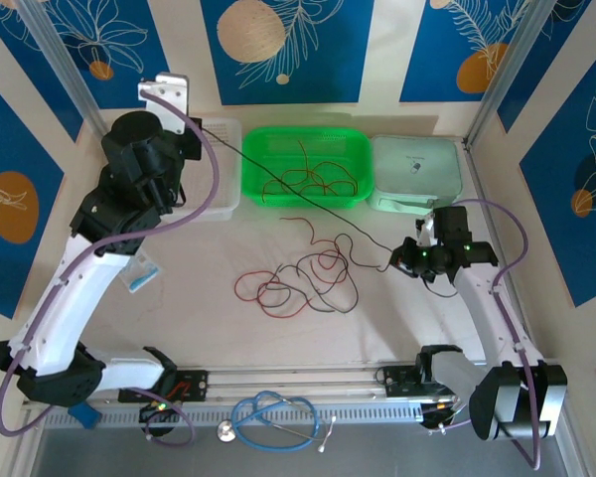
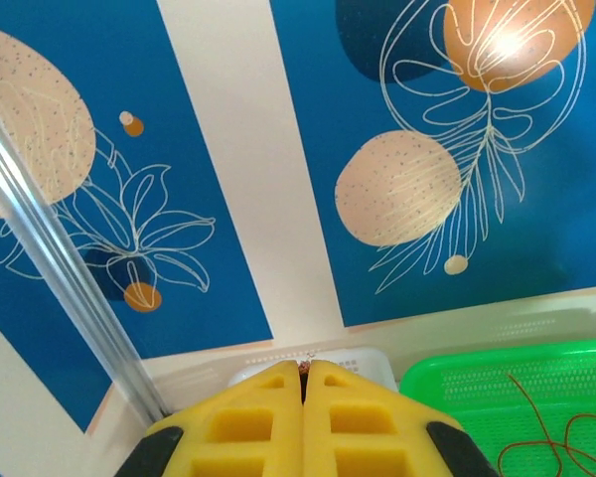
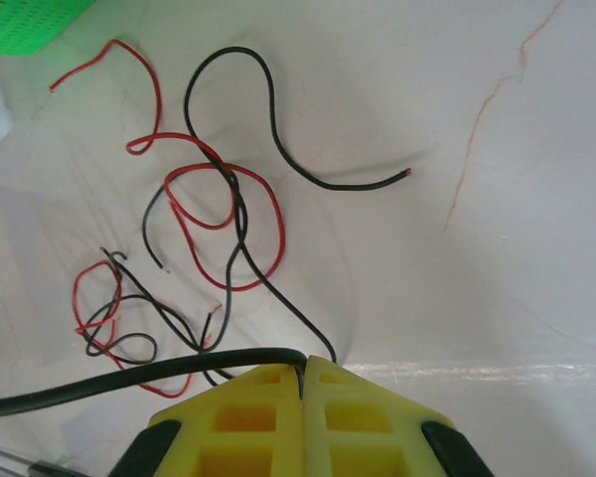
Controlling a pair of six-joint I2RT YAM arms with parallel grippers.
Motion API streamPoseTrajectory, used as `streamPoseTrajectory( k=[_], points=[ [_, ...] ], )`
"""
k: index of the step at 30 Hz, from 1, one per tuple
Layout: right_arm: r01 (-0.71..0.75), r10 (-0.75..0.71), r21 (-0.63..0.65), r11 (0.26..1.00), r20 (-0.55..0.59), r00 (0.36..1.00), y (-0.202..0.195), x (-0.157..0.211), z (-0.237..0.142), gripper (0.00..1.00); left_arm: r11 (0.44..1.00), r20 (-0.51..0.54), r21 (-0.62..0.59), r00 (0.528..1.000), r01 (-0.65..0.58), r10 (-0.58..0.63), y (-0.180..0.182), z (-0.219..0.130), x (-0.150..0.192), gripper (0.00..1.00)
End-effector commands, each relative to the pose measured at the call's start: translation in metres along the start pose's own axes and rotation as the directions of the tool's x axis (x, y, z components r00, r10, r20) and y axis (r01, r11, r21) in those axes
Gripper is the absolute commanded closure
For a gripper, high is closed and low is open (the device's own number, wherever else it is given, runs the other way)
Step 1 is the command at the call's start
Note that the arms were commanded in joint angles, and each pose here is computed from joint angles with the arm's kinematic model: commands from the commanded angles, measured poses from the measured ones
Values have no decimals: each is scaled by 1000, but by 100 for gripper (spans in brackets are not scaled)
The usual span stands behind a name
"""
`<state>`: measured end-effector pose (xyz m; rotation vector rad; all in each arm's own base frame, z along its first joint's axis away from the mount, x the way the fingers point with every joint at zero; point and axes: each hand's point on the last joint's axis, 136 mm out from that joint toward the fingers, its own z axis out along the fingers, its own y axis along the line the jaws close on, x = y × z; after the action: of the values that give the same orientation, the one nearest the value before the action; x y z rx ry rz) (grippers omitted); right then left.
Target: Untangle the cables
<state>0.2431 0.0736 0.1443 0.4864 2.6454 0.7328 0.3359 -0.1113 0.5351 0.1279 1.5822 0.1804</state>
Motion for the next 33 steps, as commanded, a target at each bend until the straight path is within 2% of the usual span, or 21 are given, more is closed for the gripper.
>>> streamPoseTrajectory(
  k=[1,3,4,9,13,15,18,22,26,28,33],
  points=[
    [31,-29,-109,994,21,999,25,-3,-12,75,997,146,-2,987,73,-72,18,-9,-48,100],
    [47,-42,-156,987,34,999,36,-4,-18,60,996,186,52,979,74,-83,8,-7,-62,100],
    [53,-47,-166,985,40,998,39,-4,-22,56,993,210,88,973,77,-94,3,-8,-70,100],
    [62,-53,-185,981,56,997,46,-6,-30,47,969,334,231,929,81,-158,-15,-19,-106,100],
    [63,-54,-238,969,43,998,57,-4,-30,42,962,420,260,887,86,-193,-13,-30,-128,100],
    [68,-61,-267,961,35,998,62,-3,-29,34,962,453,259,868,90,-204,-11,-32,-136,100],
    [105,-106,-391,915,21,994,82,5,-34,31,965,499,248,843,85,-203,-10,-33,-144,100],
    [192,-200,-613,767,55,978,120,21,-60,30,965,491,253,849,73,-193,-19,-24,-137,100],
    [272,-273,-722,637,118,955,145,34,-89,29,966,465,249,866,68,-181,-29,-12,-119,100],
    [295,-286,-720,629,139,948,151,37,-96,28,970,461,234,872,63,-168,-32,-7,-112,100],
    [285,-270,-666,690,128,954,144,37,-94,28,992,489,125,870,4,-66,-28,7,-114,100]
  ],
)
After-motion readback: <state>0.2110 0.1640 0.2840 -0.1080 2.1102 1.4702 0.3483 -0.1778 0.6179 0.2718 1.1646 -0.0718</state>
